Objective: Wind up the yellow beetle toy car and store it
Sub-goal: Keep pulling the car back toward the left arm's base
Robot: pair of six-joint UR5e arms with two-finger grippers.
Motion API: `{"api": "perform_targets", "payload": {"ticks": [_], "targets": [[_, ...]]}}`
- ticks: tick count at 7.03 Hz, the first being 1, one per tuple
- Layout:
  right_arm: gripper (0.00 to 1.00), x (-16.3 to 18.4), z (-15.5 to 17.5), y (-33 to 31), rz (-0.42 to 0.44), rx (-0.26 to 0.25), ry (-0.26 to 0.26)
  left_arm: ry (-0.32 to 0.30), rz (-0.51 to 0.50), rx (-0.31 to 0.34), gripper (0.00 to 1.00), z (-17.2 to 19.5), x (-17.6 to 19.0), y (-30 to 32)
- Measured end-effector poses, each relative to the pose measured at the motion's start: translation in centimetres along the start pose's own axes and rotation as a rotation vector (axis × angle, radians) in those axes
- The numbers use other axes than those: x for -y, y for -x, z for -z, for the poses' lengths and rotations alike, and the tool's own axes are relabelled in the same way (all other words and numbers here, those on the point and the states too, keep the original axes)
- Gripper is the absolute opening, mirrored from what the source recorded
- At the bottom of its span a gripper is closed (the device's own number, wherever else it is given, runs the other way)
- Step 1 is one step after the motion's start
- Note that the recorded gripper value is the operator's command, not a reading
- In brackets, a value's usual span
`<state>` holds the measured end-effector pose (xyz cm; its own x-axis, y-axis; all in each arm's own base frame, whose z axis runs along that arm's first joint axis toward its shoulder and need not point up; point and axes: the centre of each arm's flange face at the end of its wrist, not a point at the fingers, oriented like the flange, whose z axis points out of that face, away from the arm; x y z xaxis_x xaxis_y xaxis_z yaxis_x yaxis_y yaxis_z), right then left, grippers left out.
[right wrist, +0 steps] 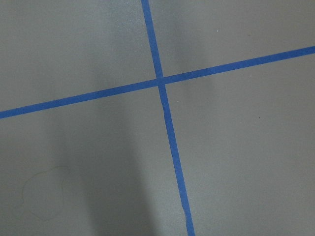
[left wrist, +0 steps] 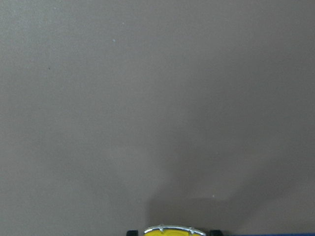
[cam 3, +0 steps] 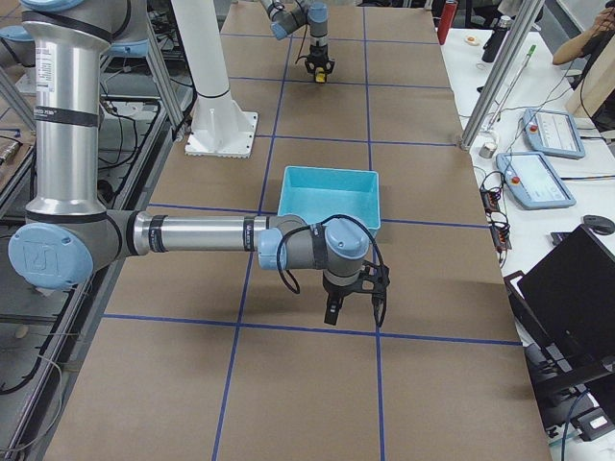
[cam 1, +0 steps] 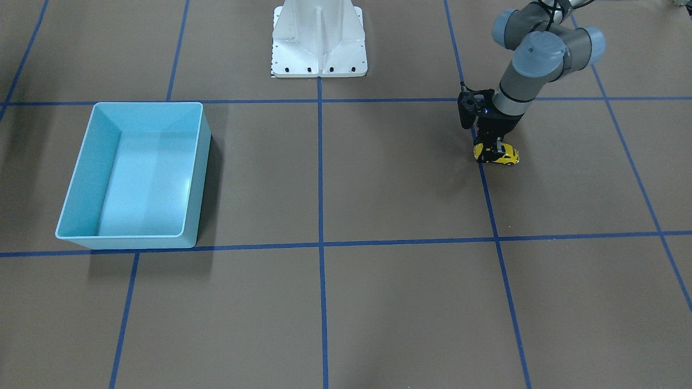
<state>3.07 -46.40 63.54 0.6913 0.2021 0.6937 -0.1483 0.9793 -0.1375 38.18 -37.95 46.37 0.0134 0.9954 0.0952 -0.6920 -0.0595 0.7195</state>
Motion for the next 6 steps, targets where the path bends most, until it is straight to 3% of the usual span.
{"api": "perform_targets", "payload": {"ticks": [6], "targets": [[1.0,0.0,-0.1,0.0,0.002,-0.002,0.0,-0.038,0.003,-0.001,0.08,0.0,-3.0,-0.6]]}}
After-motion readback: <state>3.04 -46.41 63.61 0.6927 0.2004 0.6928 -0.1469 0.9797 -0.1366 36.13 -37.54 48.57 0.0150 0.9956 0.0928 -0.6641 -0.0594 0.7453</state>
